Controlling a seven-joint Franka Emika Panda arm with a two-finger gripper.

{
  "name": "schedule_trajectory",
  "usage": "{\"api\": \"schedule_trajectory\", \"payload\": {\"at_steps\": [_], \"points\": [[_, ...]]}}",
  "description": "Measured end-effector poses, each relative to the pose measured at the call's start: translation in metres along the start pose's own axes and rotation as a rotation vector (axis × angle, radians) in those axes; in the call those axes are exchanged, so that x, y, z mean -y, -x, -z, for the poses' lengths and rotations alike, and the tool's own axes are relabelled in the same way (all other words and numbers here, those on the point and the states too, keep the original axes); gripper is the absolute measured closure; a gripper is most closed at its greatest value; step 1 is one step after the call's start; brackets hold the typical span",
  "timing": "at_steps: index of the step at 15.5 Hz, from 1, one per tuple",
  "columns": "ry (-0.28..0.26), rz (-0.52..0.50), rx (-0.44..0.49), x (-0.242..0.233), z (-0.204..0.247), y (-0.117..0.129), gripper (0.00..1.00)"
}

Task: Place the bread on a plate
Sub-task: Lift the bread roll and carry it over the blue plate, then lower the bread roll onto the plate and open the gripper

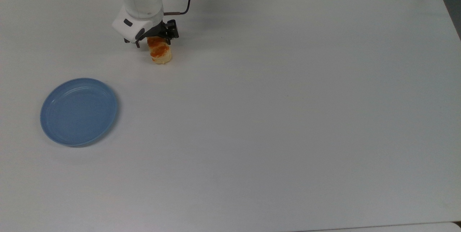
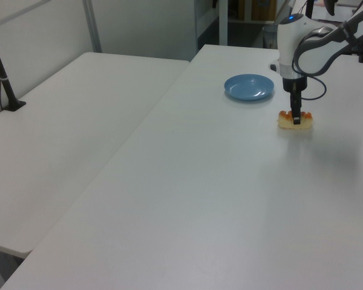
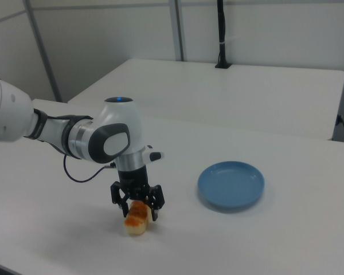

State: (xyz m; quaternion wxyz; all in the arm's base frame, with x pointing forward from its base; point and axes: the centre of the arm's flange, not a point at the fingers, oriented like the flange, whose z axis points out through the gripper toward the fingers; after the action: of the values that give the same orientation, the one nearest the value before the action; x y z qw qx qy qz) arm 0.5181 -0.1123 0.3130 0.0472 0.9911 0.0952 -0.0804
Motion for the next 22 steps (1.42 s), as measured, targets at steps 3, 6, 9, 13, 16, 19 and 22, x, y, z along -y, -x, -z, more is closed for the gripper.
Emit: {"api": "schedule_trajectory", "payload": {"at_steps": [3, 6, 9, 13, 16, 19, 22], "points": [[0.001, 0.010, 0.017, 0.006, -0.013, -0.005, 0.22], [0.004, 0.008, 0.011, 0.008, -0.010, -0.007, 0.53], [0.014, -0.006, -0.016, 0.002, 0.003, -0.012, 0.63], [0.063, -0.065, -0.135, -0.037, 0.063, -0.027, 0.62], [0.115, -0.131, -0.223, -0.082, 0.109, -0.037, 0.61], [0.128, -0.187, -0.261, -0.114, 0.119, -0.061, 0.57], [0.136, -0.213, -0.250, -0.132, 0.092, -0.090, 0.55]]}}
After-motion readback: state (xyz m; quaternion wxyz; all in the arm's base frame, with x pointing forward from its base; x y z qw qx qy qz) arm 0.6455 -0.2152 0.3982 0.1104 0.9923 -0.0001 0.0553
